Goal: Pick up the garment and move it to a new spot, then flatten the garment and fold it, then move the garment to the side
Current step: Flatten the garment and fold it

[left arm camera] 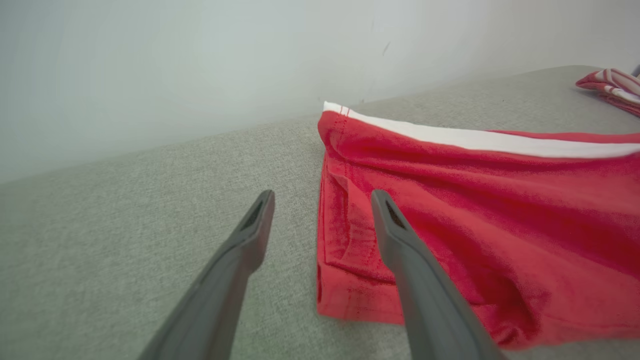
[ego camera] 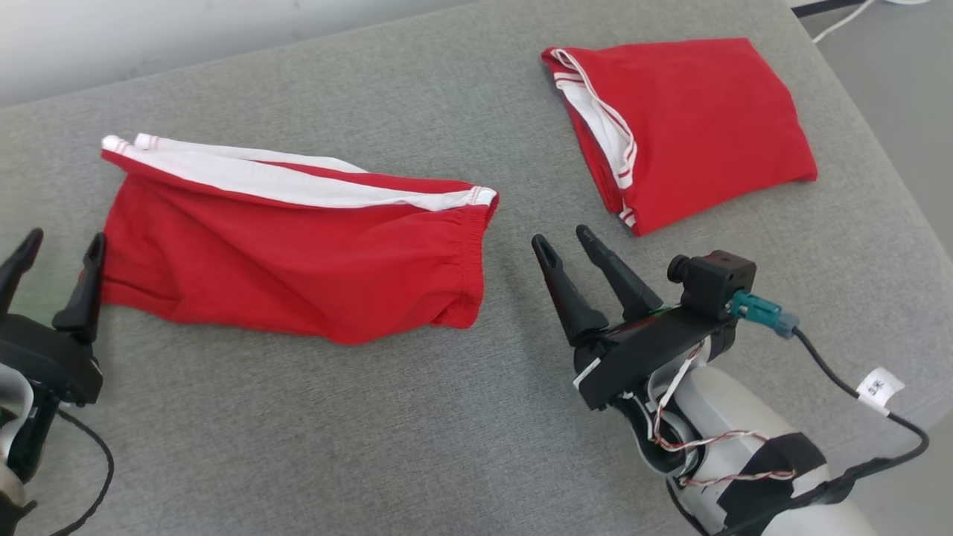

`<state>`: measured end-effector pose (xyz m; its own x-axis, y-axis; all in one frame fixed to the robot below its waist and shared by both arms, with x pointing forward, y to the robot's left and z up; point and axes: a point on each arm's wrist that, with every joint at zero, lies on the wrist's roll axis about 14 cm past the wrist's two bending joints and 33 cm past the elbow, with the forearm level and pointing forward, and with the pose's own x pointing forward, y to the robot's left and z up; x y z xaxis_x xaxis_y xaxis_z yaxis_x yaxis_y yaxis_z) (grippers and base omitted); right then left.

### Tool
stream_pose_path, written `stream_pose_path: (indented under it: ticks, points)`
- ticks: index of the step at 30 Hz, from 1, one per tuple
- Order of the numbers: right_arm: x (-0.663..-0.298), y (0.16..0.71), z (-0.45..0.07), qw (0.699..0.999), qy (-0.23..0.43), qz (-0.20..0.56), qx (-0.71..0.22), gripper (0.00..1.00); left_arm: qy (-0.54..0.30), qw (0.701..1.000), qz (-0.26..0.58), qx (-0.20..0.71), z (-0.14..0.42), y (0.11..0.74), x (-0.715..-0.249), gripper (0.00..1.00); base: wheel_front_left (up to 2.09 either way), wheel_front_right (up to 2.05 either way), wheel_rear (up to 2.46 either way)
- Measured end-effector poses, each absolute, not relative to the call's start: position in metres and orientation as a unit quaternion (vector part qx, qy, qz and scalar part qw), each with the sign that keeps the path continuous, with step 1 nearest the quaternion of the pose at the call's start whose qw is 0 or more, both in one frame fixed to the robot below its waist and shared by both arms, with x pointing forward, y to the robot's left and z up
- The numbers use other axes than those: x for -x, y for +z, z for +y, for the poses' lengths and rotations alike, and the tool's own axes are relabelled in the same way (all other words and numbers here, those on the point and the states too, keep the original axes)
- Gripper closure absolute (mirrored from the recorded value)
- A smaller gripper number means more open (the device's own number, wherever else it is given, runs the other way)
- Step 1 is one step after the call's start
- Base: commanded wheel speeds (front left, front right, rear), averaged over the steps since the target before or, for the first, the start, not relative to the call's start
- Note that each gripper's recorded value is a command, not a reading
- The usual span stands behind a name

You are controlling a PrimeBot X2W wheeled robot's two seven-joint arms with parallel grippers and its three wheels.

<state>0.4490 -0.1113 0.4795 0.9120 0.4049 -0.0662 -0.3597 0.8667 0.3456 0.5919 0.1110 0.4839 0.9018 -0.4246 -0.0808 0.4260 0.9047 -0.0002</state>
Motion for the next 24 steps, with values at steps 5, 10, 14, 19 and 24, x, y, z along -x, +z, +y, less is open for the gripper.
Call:
stream_pose_path:
  ticks: [5, 10, 14, 19, 24]
  points:
    - [-0.444, 0.479, -0.113, 0.965, 0.188, 0.066, -0.172, 0.00, -0.223, 0.971, 0.082, -0.004, 0.105, 0.463, -0.589, 0.00, 0.00, 0.00, 0.00]
    - [-0.441, 0.477, -0.119, 0.967, 0.176, 0.068, -0.172, 0.00, -0.223, 0.967, 0.121, -0.008, 0.104, 0.444, -0.586, 0.00, 0.00, 0.00, 0.00]
    - [-0.441, 0.479, -0.119, 0.967, 0.173, 0.066, -0.175, 0.00, -0.218, 0.964, 0.151, 0.000, 0.106, 0.431, -0.583, 0.00, 0.00, 0.00, 0.00]
    - [-0.439, 0.480, -0.119, 0.968, 0.171, 0.065, -0.173, 0.00, -0.223, 0.963, 0.149, 0.007, 0.102, 0.434, -0.581, 1.00, 0.00, 0.00, 0.00]
    - [-0.439, 0.485, -0.113, 0.966, 0.181, 0.060, -0.174, 0.00, -0.224, 0.965, 0.137, 0.017, 0.101, 0.441, -0.574, 1.00, 0.00, 0.00, 0.00]
